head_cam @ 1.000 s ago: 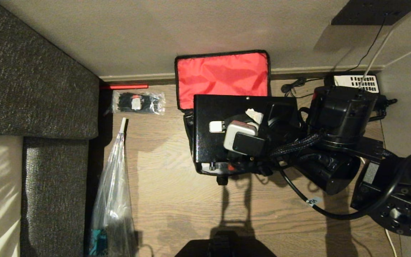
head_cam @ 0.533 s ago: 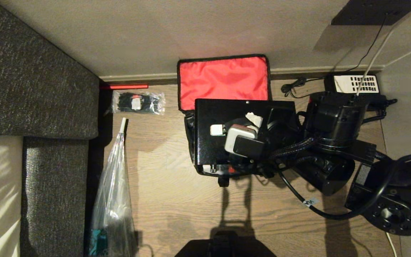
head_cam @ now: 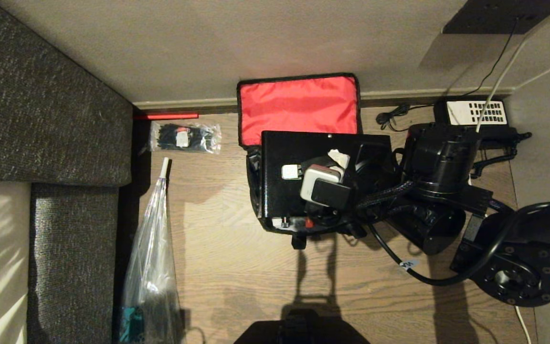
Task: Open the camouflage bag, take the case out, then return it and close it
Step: Place the black box back
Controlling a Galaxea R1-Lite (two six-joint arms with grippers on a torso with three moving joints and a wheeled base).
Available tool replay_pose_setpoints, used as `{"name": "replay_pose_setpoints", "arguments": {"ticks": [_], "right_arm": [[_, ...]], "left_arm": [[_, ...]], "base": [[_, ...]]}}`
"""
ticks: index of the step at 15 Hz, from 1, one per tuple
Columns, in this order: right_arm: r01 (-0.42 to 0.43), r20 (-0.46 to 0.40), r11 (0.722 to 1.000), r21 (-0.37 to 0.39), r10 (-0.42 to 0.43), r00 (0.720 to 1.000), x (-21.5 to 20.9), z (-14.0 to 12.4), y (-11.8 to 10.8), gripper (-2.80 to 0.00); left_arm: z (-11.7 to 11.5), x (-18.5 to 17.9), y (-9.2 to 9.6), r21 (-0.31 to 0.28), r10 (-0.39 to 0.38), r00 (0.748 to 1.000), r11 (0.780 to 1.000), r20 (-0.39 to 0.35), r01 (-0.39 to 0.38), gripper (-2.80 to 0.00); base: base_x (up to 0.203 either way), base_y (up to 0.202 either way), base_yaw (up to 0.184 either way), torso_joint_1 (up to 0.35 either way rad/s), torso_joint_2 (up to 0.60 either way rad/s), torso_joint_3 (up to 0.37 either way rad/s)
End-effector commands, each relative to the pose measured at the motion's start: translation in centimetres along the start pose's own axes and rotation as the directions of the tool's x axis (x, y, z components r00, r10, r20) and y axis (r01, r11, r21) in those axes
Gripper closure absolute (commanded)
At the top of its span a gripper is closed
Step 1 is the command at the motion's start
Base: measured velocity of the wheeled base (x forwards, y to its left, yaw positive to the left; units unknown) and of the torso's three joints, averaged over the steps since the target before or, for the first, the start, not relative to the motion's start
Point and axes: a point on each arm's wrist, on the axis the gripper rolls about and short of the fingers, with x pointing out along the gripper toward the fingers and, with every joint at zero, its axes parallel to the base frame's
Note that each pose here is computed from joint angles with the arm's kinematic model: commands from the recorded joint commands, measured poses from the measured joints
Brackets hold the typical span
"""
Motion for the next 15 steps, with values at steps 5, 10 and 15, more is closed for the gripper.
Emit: {"name": "replay_pose_setpoints", "arguments": {"ticks": [5, 10, 15], "right_arm": [[-0.012, -0.004, 1.0, -0.015, 0.012, 1.0, 0.4, -0.1, 0.6, 0.0], [-0.01, -0.022, 1.0, -0.009, 0.01, 1.0, 1.8, -0.4, 1.2, 0.0], [-0.002, -0.024, 1.0, -0.01, 0.002, 1.0, 3.1, -0.9, 1.7, 0.0]], "left_arm": [[-0.1, 0.0, 0.0, 0.001, 0.001, 1.0, 1.0, -0.003, -0.001, 0.0], [-0.1, 0.0, 0.0, -0.001, 0.001, 1.0, 1.0, -0.003, -0.001, 0.0], [-0.1, 0.0, 0.0, 0.001, 0.001, 1.0, 1.0, -0.003, -0.001, 0.0]], "base": [[0.0, 0.0, 0.0, 0.0, 0.0, 0.0], [0.0, 0.0, 0.0, 0.0, 0.0, 0.0], [0.0, 0.0, 0.0, 0.0, 0.0, 0.0]]}}
